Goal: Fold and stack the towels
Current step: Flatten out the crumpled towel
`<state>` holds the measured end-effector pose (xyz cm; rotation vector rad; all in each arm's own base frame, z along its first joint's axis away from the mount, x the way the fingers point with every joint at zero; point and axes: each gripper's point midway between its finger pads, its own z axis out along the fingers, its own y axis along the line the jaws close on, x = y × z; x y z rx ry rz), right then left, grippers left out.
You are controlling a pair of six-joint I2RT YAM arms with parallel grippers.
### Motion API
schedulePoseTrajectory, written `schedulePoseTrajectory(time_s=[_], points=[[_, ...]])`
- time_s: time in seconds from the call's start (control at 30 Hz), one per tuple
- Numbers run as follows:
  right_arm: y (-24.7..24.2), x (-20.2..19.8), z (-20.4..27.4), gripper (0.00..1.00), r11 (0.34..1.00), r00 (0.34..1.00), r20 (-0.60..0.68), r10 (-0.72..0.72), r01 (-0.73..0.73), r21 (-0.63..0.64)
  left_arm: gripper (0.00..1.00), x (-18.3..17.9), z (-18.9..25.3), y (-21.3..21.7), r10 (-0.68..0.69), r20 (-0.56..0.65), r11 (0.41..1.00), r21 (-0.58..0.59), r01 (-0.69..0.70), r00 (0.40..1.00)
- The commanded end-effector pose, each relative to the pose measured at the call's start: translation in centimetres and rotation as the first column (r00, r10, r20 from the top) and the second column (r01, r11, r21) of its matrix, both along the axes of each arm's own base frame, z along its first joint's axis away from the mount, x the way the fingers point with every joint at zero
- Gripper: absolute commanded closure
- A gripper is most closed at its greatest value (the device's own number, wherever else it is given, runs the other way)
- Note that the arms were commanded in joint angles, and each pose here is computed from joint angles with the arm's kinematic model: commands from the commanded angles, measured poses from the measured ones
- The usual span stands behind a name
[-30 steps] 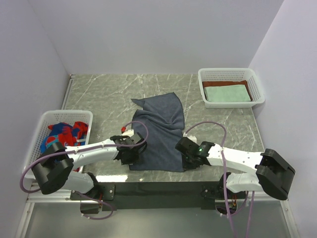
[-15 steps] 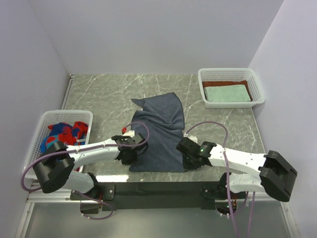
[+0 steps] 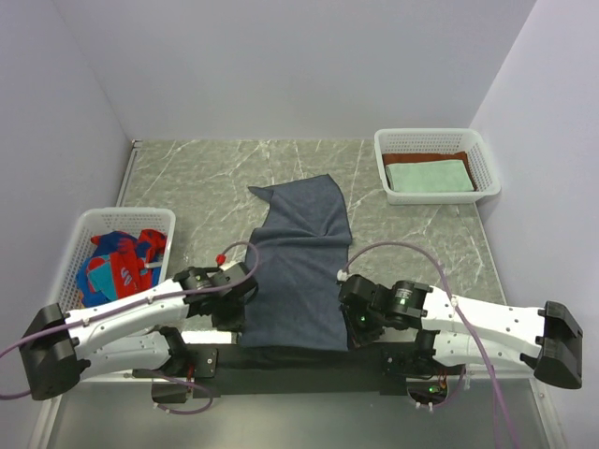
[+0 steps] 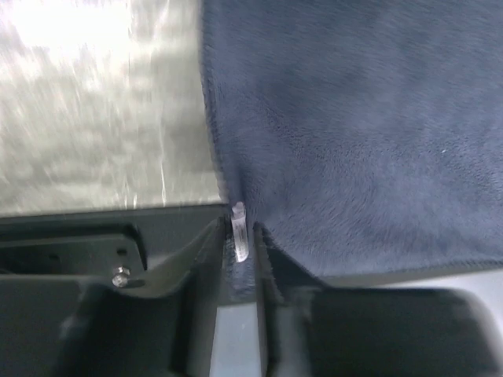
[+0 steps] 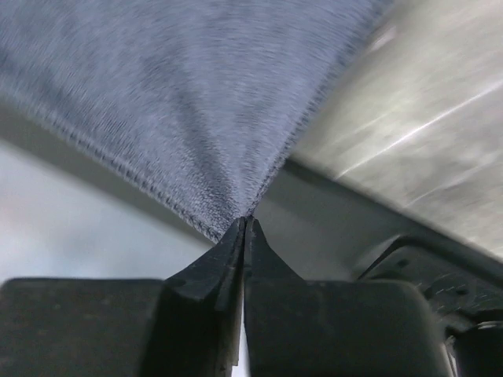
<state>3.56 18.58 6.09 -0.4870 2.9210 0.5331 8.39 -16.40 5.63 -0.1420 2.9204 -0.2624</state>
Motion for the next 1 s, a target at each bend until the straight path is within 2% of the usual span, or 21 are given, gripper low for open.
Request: schedulePoseTrajectory(time_s=[0.0, 0.03, 0.1, 0.13, 0.23, 0.27, 0.43, 0.47, 0.5, 0.57, 0.6, 0.67, 0.73, 0.77, 0.83, 0.87, 0.9, 0.93, 0.97], points=[[0.1, -3.1, 1.0, 0.88, 0.993, 0.99, -0.09, 0.11, -0.107, 0.04, 0.7, -2.9, 0.0, 0.2, -0.031, -0.106, 0.998, -0.05, 0.026, 0.994], [0.3, -2.8, 1.5, 0.77, 0.993, 0.991, -0.071, 0.112, -0.109, 0.046, 0.53, -3.1, 0.2, -0.1, -0.039, -0.113, 0.997, -0.068, 0.031, 0.993], [0.0, -2.2, 2.1, 0.67, 0.995, 0.994, -0.036, 0.1, -0.1, 0.022, 0.36, -2.8, 1.1, -0.5, -0.043, -0.093, 0.995, -0.089, 0.035, 0.995], [0.0, -1.6, 2.6, 0.52, 0.995, 0.995, -0.006, 0.096, -0.096, 0.018, 0.24, -2.5, 1.5, -0.6, -0.042, -0.079, 0.995, -0.09, 0.035, 0.996], [0.4, 1.7, 5.0, 0.34, 0.999, 0.991, 0.127, 0.031, -0.033, 0.018, 0.17, -0.8, 3.6, -1.0, -0.021, -0.002, 0.996, -0.086, 0.02, 1.0], [0.3, 2.4, 5.3, 0.32, 1.0, 0.989, 0.145, 0.017, -0.019, 0.007, 0.16, 0.4, 4.1, -0.8, 0.001, 0.056, 0.998, -0.07, 0.003, 0.998], [-0.6, 9.7, 7.1, 0.32, 0.996, 0.948, 0.308, -0.085, 0.086, 0.011, 0.19, 7.6, 7.3, -1.4, 0.072, 0.25, 0.996, -0.061, -0.059, 0.965], [-0.6, 12.3, 8.0, 0.32, 0.989, 0.927, 0.345, -0.147, 0.142, 0.04, 0.19, 9.3, 7.9, -1.5, 0.094, 0.278, 0.994, -0.077, -0.076, 0.956], [-0.8, 13.5, 8.4, 0.34, 0.99, 0.916, 0.375, -0.142, 0.137, 0.04, 0.19, 11.3, 7.6, -0.9, 0.142, 0.273, 0.989, -0.079, -0.125, 0.951], [-1.2, 17.5, 9.7, 0.37, 0.976, 0.876, 0.432, -0.215, 0.208, 0.064, 0.2, 15.5, 9.4, -1.7, 0.172, 0.351, 0.981, -0.142, -0.129, 0.921], [-1.4, 19.0, 10.1, 0.41, 0.973, 0.861, 0.455, -0.228, 0.222, 0.067, 0.21, 17.6, 8.7, -1.1, 0.207, 0.345, 0.977, -0.126, -0.173, 0.915], [-0.9, 22.4, 11.1, 0.44, 0.962, 0.828, 0.491, -0.27, 0.249, 0.108, 0.22, 21.8, 11.1, -1.9, 0.226, 0.418, 0.972, -0.156, -0.176, 0.88], [-1.8, 25.7, 11.9, 0.52, 0.944, 0.787, 0.523, -0.327, 0.301, 0.136, 0.26, 25.3, 10.1, -2.0, 0.23, 0.406, 0.973, -0.126, -0.195, 0.885], [-1.6, 27.7, 11.5, 0.54, 0.937, 0.774, 0.532, -0.344, 0.317, 0.144, 0.27, 27.7, 12.2, -2.6, 0.25, 0.443, 0.967, -0.152, -0.203, 0.861], [-2.3, 30.8, 12.0, 0.6, 0.925, 0.744, 0.553, -0.374, 0.346, 0.16, 0.31, 30.8, 10.4, -2.6, 0.264, 0.427, 0.965, -0.111, -0.239, 0.865], [-2.0, 32.2, 10.6, 0.61, 0.927, 0.76, 0.537, -0.366, 0.349, 0.138, 0.33, 32.9, 12.0, -3.3, 0.278, 0.457, 0.96, -0.139, -0.241, 0.845], [-2.1, 33.2, 10.2, 0.63, 0.929, 0.764, 0.536, -0.359, 0.347, 0.128, 0.34, 34.3, 9.8, -3.3, 0.276, 0.427, 0.961, -0.108, -0.254, 0.861], [-1.7, 34.6, 11.0, 0.63, 0.928, 0.753, 0.549, -0.362, 0.345, 0.14, 0.36, 35.3, 9.5, -3.6, 0.275, 0.422, 0.961, -0.107, -0.253, 0.864], [-1.3, 35.8, 9.4, 0.64, 0.932, 0.77, 0.534, -0.349, 0.343, 0.114, 0.36, 36.9, 10.6, -4.2, 0.278, 0.443, 0.961, -0.125, -0.249, 0.853]])
